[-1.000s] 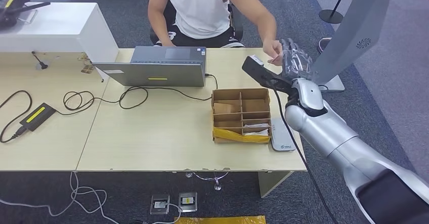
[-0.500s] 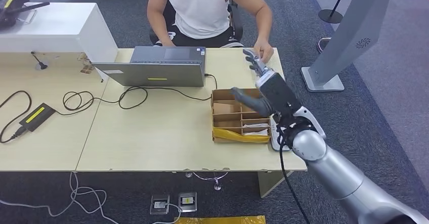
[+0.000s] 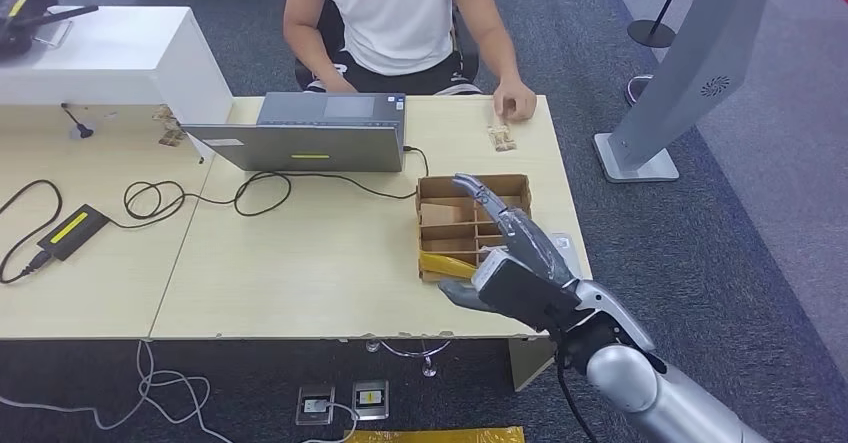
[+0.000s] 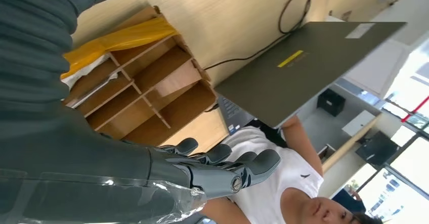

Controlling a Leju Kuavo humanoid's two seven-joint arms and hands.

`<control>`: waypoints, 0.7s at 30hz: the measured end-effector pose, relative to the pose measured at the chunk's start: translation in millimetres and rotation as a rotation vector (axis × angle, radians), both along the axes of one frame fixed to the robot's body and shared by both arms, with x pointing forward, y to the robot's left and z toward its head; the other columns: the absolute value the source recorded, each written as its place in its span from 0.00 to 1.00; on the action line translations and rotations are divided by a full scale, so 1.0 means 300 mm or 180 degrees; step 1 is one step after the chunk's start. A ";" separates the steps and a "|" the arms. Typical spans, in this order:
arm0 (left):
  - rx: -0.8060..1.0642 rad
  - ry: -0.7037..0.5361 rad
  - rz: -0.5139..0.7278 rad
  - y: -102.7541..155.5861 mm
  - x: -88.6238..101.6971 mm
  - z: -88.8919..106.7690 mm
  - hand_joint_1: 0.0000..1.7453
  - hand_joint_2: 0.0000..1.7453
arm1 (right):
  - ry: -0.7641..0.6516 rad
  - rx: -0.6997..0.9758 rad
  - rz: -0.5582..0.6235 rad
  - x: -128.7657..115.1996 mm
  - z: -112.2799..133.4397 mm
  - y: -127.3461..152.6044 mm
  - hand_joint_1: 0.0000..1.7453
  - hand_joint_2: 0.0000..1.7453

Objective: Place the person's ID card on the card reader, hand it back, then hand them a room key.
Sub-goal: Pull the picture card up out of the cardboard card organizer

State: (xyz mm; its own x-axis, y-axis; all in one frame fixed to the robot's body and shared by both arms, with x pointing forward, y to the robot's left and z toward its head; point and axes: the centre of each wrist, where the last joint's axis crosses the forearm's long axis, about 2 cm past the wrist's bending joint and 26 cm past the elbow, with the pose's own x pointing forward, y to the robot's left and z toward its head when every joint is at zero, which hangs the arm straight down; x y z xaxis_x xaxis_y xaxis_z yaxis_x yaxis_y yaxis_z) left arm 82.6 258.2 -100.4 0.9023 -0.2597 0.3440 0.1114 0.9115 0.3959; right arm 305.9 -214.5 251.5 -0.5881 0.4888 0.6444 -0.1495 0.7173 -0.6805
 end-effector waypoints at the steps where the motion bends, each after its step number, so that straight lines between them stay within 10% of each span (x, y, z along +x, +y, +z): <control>1: 0.0000 0.0000 0.0000 0.000 0.000 0.000 0.00 1.00 | 0.0011 -0.0137 -0.0053 -0.003 -0.006 -0.001 0.00 1.00; 7: -0.0016 -0.0025 -0.0011 -0.004 0.015 0.003 0.00 1.00 | -0.0654 -0.1702 -0.0968 -0.010 -0.062 0.003 0.00 1.00; 21: -0.0002 0.0028 -0.0015 -0.004 0.022 0.004 0.00 1.00 | -0.0856 -0.2488 -0.1398 0.011 -0.170 -0.009 0.00 1.00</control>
State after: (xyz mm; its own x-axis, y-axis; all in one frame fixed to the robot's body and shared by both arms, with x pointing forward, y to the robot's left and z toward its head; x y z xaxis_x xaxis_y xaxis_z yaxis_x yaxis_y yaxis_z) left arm 89.2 257.0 -99.1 0.9041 -0.2637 0.3362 0.1191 0.9112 0.3943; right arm 309.4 -217.1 200.3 -0.3296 0.9396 -0.0919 0.2589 -0.0036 -0.9659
